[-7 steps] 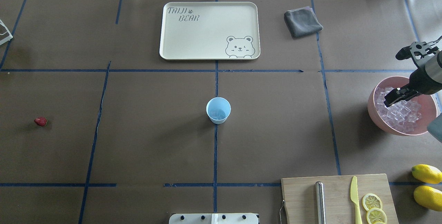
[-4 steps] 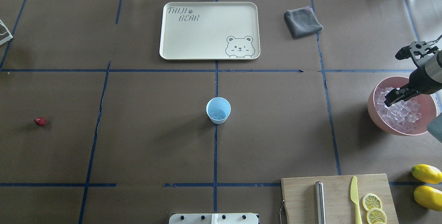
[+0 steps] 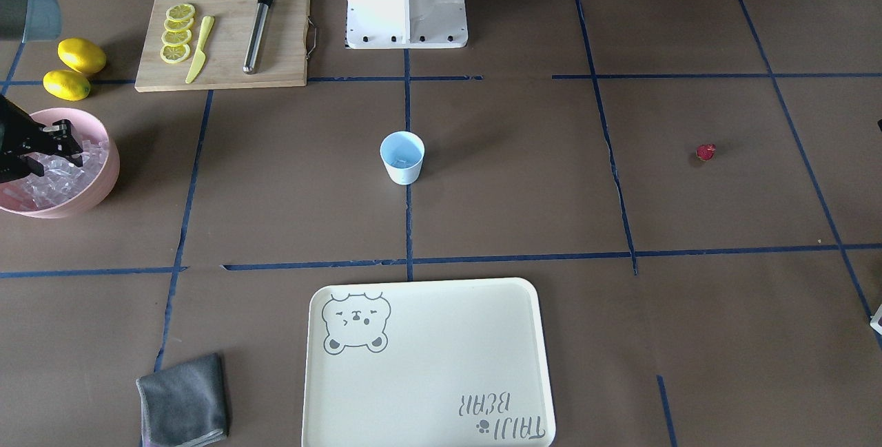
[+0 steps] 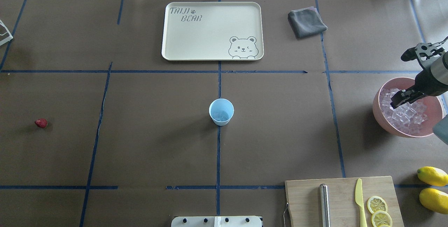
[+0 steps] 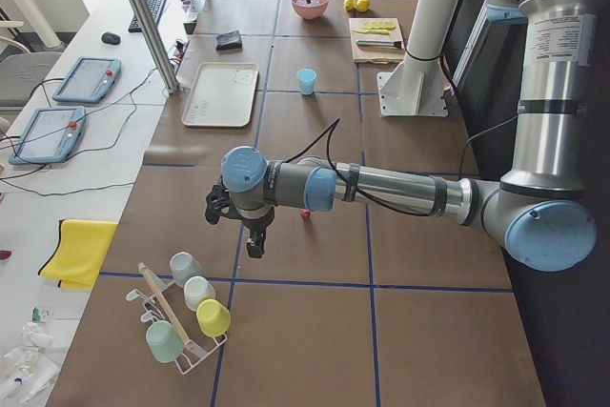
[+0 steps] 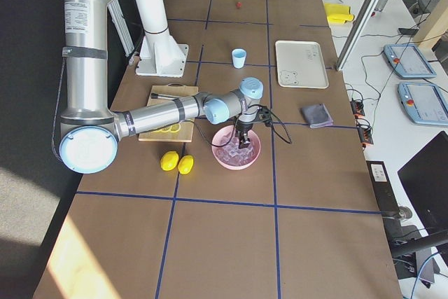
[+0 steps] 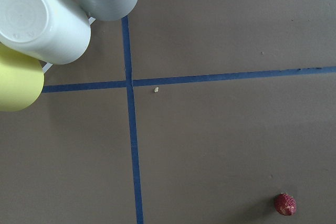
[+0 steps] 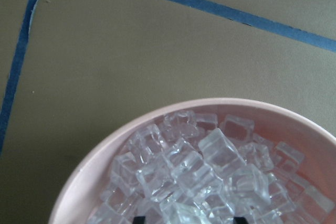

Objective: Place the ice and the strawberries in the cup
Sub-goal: 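Lower the right gripper into the bowl and grasp a third ice cube, then carry the ice cube over the light-blue cup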

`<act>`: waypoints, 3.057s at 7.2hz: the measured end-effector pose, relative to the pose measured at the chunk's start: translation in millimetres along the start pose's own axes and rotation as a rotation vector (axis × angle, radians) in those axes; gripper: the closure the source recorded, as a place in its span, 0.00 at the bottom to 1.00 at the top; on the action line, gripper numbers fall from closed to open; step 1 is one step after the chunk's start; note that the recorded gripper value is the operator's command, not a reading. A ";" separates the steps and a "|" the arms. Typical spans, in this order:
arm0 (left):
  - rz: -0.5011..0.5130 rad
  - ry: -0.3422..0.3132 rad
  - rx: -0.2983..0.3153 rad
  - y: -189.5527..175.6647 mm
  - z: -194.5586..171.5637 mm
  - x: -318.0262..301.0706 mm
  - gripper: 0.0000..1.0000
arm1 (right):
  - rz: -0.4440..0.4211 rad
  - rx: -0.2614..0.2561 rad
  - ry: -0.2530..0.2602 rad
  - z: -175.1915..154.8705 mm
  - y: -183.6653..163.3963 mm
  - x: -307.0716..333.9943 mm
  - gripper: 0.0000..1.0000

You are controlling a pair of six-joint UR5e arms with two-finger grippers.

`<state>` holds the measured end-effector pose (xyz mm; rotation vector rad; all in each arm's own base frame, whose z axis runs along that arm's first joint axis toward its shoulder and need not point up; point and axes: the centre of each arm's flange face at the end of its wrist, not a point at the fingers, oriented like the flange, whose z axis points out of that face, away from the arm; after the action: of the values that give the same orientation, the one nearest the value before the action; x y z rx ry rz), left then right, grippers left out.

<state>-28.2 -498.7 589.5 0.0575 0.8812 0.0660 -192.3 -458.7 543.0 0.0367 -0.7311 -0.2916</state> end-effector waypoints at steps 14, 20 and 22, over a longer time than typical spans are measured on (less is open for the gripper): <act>0.001 -0.002 0.000 -0.8 -0.1 0.1 0.00 | -0.011 0.074 -0.065 -88.1 20.2 -37.4 1.00; -0.066 -0.104 -0.069 -3.1 49.7 88.0 0.00 | 0.068 0.135 -0.201 -155.0 -38.3 -231.8 1.00; -0.106 -0.114 -0.081 1.5 62.2 121.0 0.00 | 0.117 0.150 -0.216 -142.9 -42.8 -331.7 1.00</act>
<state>96.6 -488.7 536.1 -0.0610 0.7660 -0.0004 -342.5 -418.3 214.2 0.1061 -0.9654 -0.1294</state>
